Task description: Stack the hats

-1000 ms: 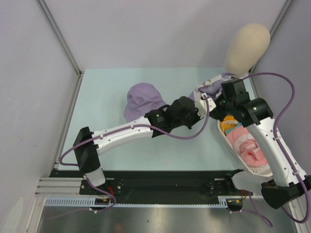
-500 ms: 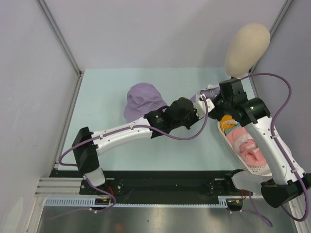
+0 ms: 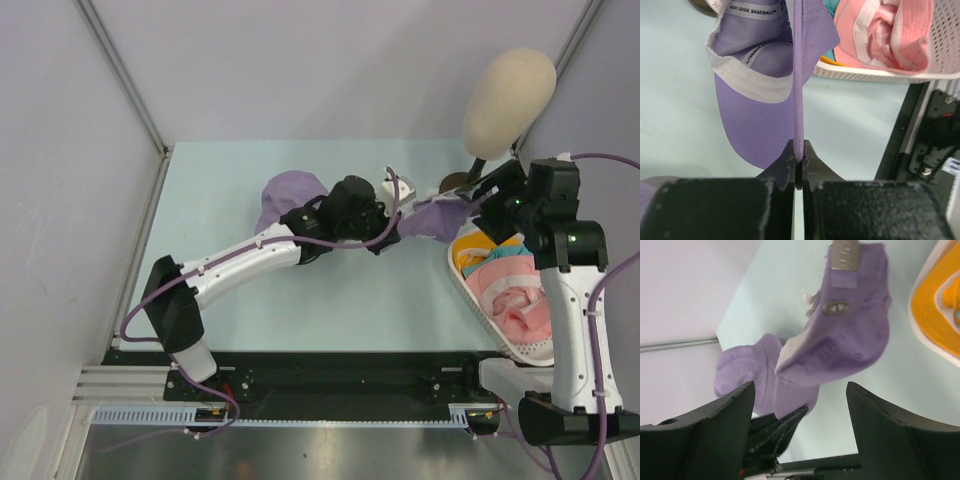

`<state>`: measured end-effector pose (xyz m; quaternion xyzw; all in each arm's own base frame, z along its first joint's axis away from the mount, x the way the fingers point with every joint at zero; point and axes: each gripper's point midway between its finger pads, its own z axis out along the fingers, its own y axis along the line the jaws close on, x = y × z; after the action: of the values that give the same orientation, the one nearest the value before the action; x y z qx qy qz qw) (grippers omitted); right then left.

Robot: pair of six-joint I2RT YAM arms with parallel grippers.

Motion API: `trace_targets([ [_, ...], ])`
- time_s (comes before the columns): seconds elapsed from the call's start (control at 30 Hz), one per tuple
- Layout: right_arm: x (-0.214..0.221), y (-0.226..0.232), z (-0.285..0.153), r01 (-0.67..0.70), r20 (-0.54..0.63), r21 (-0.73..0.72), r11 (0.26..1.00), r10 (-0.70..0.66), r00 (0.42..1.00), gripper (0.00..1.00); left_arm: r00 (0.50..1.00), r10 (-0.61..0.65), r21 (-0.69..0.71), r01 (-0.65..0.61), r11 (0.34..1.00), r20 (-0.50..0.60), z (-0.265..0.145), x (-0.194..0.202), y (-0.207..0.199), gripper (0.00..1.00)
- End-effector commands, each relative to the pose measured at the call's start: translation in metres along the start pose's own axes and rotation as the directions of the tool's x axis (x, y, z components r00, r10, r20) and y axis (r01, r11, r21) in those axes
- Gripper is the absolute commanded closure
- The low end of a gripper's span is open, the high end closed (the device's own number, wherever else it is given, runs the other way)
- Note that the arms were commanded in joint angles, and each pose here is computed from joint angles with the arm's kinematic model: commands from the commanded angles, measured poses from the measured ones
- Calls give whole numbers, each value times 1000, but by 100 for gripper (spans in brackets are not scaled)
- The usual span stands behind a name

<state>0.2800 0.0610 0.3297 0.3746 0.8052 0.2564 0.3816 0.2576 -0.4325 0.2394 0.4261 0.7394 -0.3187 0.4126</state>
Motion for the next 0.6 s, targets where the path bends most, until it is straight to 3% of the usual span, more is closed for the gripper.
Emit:
trace_targets([
  [0.0, -16, 29, -31, 136, 70, -168, 976, -126, 990, 22, 974, -164, 111, 148, 983, 157, -37, -66, -2, 100],
  [0.1, -4, 47, -37, 223, 59, -297, 929, -215, 975, 23, 926, -310, 141, 285, 948, 214, -56, -96, 9, 100],
  [0.2, 20, 60, -45, 293, 81, -389, 873, -285, 955, 25, 829, -499, 185, 465, 866, 252, -73, -122, 22, 100],
  [0.23, 22, 60, -44, 331, 109, -378, 865, -313, 943, 25, 769, -591, 212, 553, 806, 243, -77, -127, 23, 100],
  [0.3, 48, 71, -46, 398, 89, -411, 820, -398, 913, 25, 704, -670, 242, 625, 742, 234, -82, -129, 32, 100],
  [0.33, 48, 74, -40, 421, 103, -378, 824, -415, 904, 25, 646, -731, 259, 683, 683, 220, -85, -131, 35, 100],
  [0.4, 76, 84, -41, 474, 77, -398, 785, -486, 870, 26, 603, -772, 282, 719, 635, 200, -86, -130, 35, 100],
  [0.47, 88, 98, -40, 561, 133, -366, 742, -555, 821, 26, 557, -814, 301, 757, 580, 166, -89, -131, 30, 100],
  [0.57, 84, 104, -32, 647, 198, -233, 726, -616, 763, 26, 473, -869, 302, 816, 493, 143, -96, -129, 28, 100],
])
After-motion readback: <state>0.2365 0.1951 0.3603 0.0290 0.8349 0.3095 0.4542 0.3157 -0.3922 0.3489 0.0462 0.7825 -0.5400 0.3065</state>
